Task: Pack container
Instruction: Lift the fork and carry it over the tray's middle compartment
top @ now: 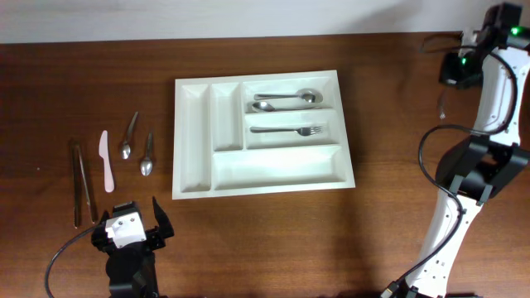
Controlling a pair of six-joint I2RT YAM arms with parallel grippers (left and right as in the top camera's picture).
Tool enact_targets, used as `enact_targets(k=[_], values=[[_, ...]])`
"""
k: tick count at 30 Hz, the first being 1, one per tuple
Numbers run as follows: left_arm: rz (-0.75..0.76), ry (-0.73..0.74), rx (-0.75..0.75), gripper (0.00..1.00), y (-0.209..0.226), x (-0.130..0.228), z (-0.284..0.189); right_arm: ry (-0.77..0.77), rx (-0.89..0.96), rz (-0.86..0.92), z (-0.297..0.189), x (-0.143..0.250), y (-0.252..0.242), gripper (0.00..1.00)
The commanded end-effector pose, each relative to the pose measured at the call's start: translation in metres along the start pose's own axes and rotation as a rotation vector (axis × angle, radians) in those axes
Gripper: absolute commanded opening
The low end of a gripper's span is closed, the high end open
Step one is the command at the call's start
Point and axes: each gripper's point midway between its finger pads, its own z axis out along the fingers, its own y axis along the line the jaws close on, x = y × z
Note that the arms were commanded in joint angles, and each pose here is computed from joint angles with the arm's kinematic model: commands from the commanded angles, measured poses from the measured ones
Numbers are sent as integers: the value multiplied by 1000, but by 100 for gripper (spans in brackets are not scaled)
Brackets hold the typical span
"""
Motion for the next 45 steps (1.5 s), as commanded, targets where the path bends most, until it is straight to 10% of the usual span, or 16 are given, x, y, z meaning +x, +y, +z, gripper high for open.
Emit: enact_targets(k=[1, 11, 25, 45], values=[[-9, 6, -18, 99, 3, 2, 0, -97, -138, 258, -53, -20, 48, 4], [-9, 6, -18, 99, 3, 2, 0, 72, -380, 666, -67, -4, 136, 4], [-9, 6, -18, 99, 3, 2, 0, 381, -115, 1182, -61, 83, 214, 4], [-9, 6, -18, 99, 3, 2, 0, 248, 56, 1188, -56, 138, 299, 4]])
